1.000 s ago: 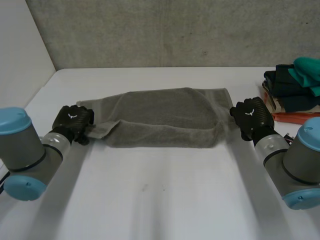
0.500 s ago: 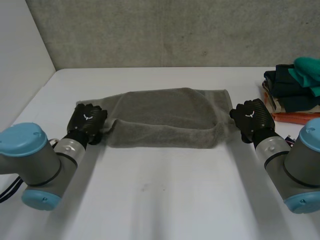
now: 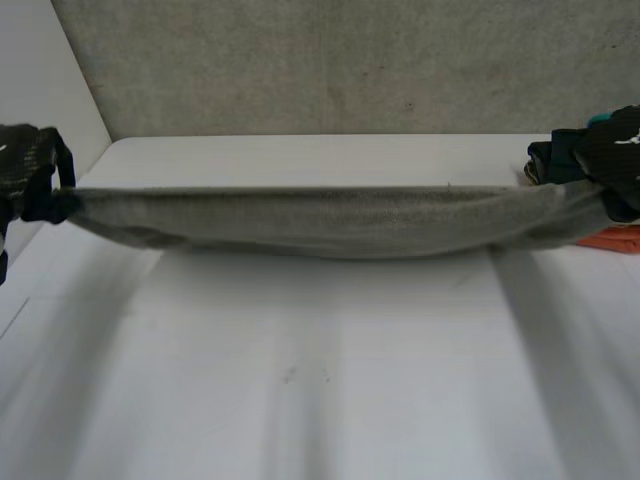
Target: Fold the laundry.
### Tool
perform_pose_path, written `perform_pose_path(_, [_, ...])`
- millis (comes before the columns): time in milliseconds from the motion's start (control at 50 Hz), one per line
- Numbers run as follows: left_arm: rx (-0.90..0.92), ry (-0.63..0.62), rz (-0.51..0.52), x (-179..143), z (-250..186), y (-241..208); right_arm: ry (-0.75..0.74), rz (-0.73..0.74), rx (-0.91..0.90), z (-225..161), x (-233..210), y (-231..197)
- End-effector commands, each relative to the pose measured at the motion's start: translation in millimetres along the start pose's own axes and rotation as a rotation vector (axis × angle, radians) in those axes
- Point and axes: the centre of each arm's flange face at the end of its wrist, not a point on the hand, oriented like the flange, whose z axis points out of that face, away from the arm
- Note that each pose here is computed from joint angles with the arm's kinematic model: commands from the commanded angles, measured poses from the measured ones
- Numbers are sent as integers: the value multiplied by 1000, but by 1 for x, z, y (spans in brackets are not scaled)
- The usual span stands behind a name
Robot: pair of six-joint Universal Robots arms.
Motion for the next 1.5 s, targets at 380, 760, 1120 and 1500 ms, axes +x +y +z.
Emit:
perform_pose_path(380, [95,93,116,61,129,10,121,-127,-17,111,-24,-3])
perform_pose_path(760, [663,-122,63,39,168,-90,527,30,551,139,-1,-65])
perform_pose_path(1120, [-4,56,93,58,82,102,-69,46,223,109,-132,46])
perform_pose_path(1500, [-484,266,518,16,-79,83,-388,-97,-281,-39,-73,52])
